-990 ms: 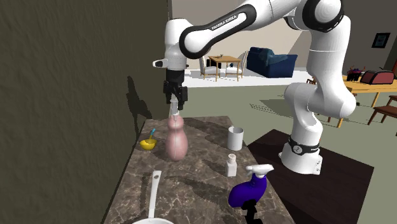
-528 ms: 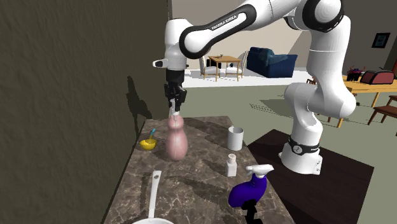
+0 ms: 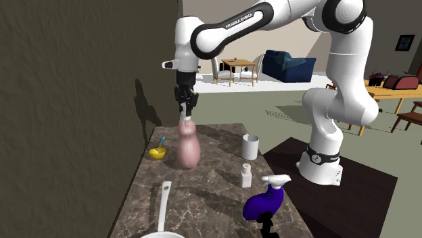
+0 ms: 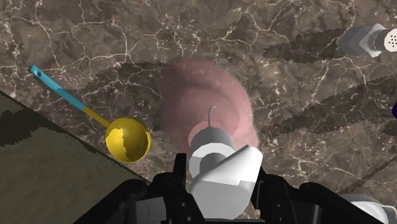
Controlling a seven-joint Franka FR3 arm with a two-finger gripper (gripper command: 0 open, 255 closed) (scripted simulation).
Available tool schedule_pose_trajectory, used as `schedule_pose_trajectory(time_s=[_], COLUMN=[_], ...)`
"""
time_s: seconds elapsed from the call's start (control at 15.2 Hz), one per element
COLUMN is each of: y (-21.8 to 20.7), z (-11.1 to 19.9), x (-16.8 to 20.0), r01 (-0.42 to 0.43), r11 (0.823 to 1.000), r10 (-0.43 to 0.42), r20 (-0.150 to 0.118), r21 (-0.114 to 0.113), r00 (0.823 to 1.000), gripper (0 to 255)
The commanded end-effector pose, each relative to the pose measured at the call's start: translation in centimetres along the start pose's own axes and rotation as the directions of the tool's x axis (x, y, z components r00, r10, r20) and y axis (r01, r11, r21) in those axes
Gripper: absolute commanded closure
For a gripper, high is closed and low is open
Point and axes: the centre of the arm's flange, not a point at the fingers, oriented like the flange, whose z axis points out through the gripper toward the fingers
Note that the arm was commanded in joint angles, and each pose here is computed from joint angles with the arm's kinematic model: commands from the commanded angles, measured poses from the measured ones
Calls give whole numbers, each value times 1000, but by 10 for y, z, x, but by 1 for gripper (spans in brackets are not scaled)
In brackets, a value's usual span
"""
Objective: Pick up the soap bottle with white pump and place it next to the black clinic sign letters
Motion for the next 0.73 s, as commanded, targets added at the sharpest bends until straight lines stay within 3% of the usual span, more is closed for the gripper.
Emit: schedule_pose_trajectory(time_s=[0.0,0.66], y=[1,2], z=[-11,-64], x=[1,5], r01=[0,0], r11=[1000,1000], r10=[0,0], r20=[-1,-1], r21=[-1,-1], r00=[1000,1000], gripper=[255,255])
